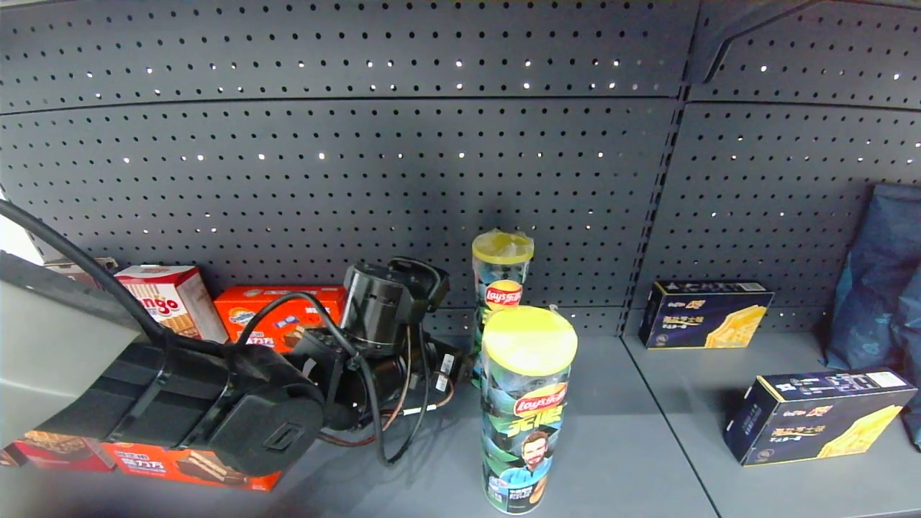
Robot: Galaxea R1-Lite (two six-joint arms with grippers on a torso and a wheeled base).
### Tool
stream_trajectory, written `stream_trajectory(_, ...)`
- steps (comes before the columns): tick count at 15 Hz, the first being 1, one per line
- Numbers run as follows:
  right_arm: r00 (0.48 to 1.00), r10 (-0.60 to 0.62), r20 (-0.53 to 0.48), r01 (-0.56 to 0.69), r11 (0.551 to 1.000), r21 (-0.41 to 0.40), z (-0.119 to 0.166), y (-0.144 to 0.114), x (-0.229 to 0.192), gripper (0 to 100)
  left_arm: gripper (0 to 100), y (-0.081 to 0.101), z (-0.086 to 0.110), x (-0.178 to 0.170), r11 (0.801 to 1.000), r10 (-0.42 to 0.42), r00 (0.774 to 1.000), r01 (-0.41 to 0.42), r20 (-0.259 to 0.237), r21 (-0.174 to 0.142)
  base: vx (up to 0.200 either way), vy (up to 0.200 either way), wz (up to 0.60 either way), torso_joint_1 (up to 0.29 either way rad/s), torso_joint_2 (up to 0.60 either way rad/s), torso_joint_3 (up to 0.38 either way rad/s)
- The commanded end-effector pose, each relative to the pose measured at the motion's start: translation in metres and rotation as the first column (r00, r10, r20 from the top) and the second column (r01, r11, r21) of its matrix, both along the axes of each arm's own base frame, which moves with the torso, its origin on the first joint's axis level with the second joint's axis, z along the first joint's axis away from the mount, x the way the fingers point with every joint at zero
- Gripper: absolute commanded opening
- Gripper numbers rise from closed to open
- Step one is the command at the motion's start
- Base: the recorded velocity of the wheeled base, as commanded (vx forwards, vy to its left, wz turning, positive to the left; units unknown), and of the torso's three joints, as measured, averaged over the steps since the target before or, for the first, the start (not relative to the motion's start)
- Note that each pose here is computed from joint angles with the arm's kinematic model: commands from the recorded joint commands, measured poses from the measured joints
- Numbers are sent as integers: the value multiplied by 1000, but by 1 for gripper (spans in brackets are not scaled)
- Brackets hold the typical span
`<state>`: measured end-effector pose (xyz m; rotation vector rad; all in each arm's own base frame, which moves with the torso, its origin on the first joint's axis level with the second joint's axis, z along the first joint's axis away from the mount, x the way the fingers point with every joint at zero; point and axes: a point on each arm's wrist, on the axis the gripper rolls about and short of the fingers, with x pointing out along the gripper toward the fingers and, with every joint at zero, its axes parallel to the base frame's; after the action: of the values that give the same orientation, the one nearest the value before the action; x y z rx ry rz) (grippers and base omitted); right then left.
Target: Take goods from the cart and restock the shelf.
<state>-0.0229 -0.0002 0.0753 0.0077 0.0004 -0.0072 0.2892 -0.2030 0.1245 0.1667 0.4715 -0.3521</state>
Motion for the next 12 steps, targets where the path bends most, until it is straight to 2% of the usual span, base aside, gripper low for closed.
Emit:
stream_trajectory(1, 1000, 1, -1, -1, 1000, 0, 0, 0, 0, 100, 100, 4, 2, -2, 1000, 6, 1000, -6, 4, -1, 0, 0, 0, 0, 0, 0)
stream_trajectory(3, 1000, 1, -1, -1, 1000, 0, 0, 0, 0, 100, 100, 11, 11, -8, 1000, 10, 1000, -10, 21, -5, 0, 0, 0, 0, 0, 0)
stream_trajectory(4, 1000, 1, -1, -1, 1000, 0, 0, 0, 0, 100, 100, 21, 19, -13, 1000, 23, 999, -22, 39, -8, 0, 0, 0, 0, 0, 0)
stream_trajectory(8, 1000, 0, -1, 0, 1000, 0, 0, 0, 0, 100, 100, 51, 47, -40, 1000, 12, 993, -13, 117, 8, 0, 0, 0, 0, 0, 0)
stream_trajectory(11, 1000, 1, -1, -1, 1000, 0, 0, 0, 0, 100, 100, 66, 59, -70, 999, -26, 989, 29, 145, -20, 0, 0, 0, 0, 0, 0)
stream_trajectory(12, 1000, 0, -1, 0, 1000, 0, 0, 0, 0, 100, 100, 68, 61, -74, 999, -31, 987, 34, 156, -17, 0, 0, 0, 0, 0, 0)
